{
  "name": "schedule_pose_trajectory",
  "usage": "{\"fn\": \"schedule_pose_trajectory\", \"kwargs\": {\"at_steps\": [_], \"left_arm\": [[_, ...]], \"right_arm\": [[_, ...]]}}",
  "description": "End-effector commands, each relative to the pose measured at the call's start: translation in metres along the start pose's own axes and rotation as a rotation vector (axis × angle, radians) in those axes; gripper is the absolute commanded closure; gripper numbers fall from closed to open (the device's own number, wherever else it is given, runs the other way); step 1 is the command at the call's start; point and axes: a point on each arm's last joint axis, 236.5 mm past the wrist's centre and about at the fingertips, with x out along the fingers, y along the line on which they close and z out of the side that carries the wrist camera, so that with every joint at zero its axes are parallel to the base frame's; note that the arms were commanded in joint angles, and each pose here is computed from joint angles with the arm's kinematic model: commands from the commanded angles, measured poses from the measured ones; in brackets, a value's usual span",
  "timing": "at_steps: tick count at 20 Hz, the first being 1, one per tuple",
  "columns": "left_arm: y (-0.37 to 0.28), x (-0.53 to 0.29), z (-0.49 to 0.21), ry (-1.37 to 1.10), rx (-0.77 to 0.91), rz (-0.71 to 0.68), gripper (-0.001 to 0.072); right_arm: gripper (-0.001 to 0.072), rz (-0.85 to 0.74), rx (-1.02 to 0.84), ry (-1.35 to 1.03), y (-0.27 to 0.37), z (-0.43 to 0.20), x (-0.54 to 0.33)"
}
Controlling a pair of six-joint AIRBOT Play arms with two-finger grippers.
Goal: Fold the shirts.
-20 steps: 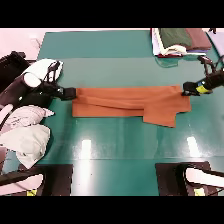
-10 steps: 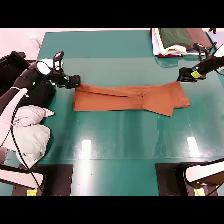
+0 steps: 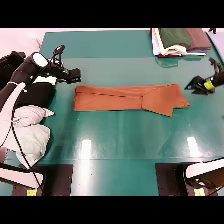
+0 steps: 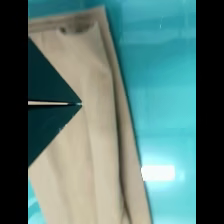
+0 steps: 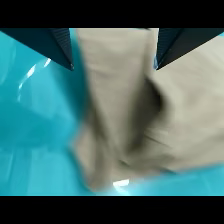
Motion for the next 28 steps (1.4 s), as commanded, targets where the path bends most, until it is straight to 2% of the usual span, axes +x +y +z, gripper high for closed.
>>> {"fn": "schedule_pose_trajectory", "kwargs": {"at_steps": [1,4,5,6,7,8,9,10,14,18,23,28], "left_arm": [[-0.026,0.004,-0.008,0.033,-0.001,-0.064,0.0685],[-0.058,0.026,-0.021,0.047,0.053,-0.09,0.0685],[-0.07,0.035,-0.026,0.046,0.07,-0.101,0.0685],[-0.083,0.046,-0.031,0.044,0.087,-0.114,0.0685],[-0.096,0.056,-0.035,0.038,0.103,-0.125,0.0686],[-0.108,0.065,-0.036,0.023,0.111,-0.136,0.0686],[-0.12,0.073,-0.037,0.012,0.125,-0.147,0.0686],[-0.132,0.08,-0.038,0.009,0.14,-0.162,0.0686],[-0.174,0.114,-0.04,0.026,0.164,-0.231,0.0686],[-0.201,0.15,-0.046,0.048,0.148,-0.277,0.0686],[-0.204,0.184,-0.072,0.109,0.146,-0.274,0.0686],[-0.188,0.187,-0.086,0.179,0.183,-0.231,0.0686]], "right_arm": [[0.0138,0.077,0.102,0.008,-0.03,-0.021,0.02],[0.0142,0.214,0.163,0.047,-0.012,-0.027,0.051],[0.0199,0.245,0.156,0.073,-0.001,-0.029,0.063],[0.021,0.268,0.143,0.09,0.009,-0.03,0.073],[0.0345,0.286,0.12,0.103,0.021,-0.031,0.082],[0.0522,0.28,0.097,0.106,0.029,-0.03,0.088],[0.0618,0.276,0.066,0.099,0.036,-0.028,0.088],[0.068,0.276,0.015,0.082,0.044,-0.023,0.082],[0.0696,0.276,-0.156,-0.042,0.089,0.01,0.012],[0.0696,0.277,-0.317,-0.174,0.169,0.02,-0.058],[0.0696,0.388,-0.553,-0.227,0.295,-0.012,-0.095],[0.0696,0.462,-0.732,-0.252,0.381,-0.049,-0.103]]}}
